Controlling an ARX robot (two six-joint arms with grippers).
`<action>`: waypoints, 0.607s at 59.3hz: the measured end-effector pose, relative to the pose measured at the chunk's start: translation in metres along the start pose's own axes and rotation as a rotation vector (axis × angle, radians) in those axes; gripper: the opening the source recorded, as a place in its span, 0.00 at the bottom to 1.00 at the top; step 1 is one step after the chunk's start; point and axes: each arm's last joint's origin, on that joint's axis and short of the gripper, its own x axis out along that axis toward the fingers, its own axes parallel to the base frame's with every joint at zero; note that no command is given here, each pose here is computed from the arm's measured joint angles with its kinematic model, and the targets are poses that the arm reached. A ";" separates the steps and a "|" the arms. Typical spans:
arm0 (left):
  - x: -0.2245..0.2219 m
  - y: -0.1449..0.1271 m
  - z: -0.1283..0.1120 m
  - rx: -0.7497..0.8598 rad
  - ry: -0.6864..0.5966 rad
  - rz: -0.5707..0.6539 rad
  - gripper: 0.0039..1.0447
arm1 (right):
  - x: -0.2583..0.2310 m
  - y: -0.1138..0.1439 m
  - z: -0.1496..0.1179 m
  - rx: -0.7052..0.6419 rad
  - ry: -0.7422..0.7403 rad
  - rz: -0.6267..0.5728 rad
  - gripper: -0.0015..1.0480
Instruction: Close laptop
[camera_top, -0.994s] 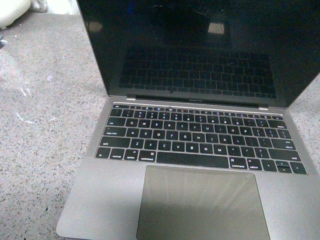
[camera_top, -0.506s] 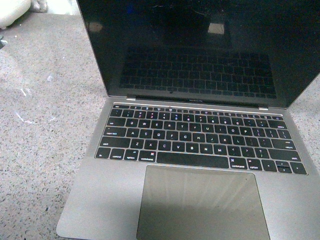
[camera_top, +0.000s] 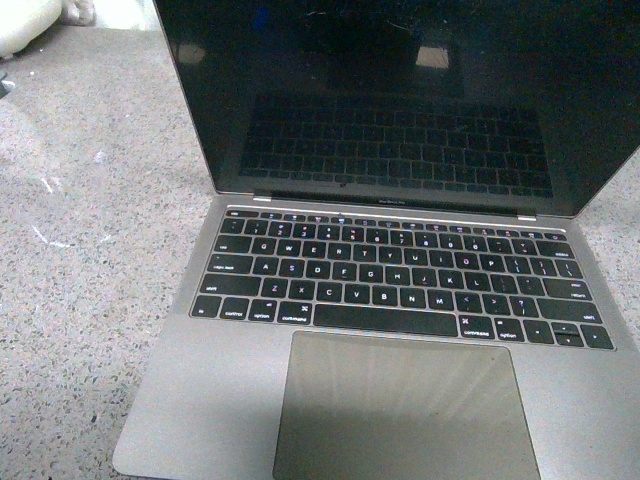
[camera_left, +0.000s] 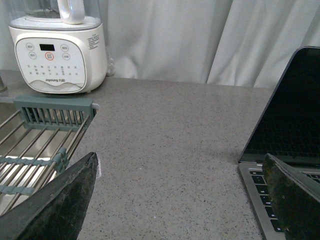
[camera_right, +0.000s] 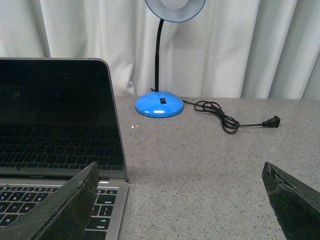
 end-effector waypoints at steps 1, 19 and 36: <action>0.000 0.000 0.000 0.000 0.000 0.000 0.94 | 0.000 0.000 0.000 0.000 0.000 0.000 0.91; 0.000 0.000 0.000 0.000 0.000 0.000 0.94 | 0.000 0.000 0.000 0.000 0.000 0.000 0.91; 0.000 0.000 0.000 0.000 0.000 0.000 0.94 | 0.000 0.000 0.000 0.000 0.000 0.000 0.91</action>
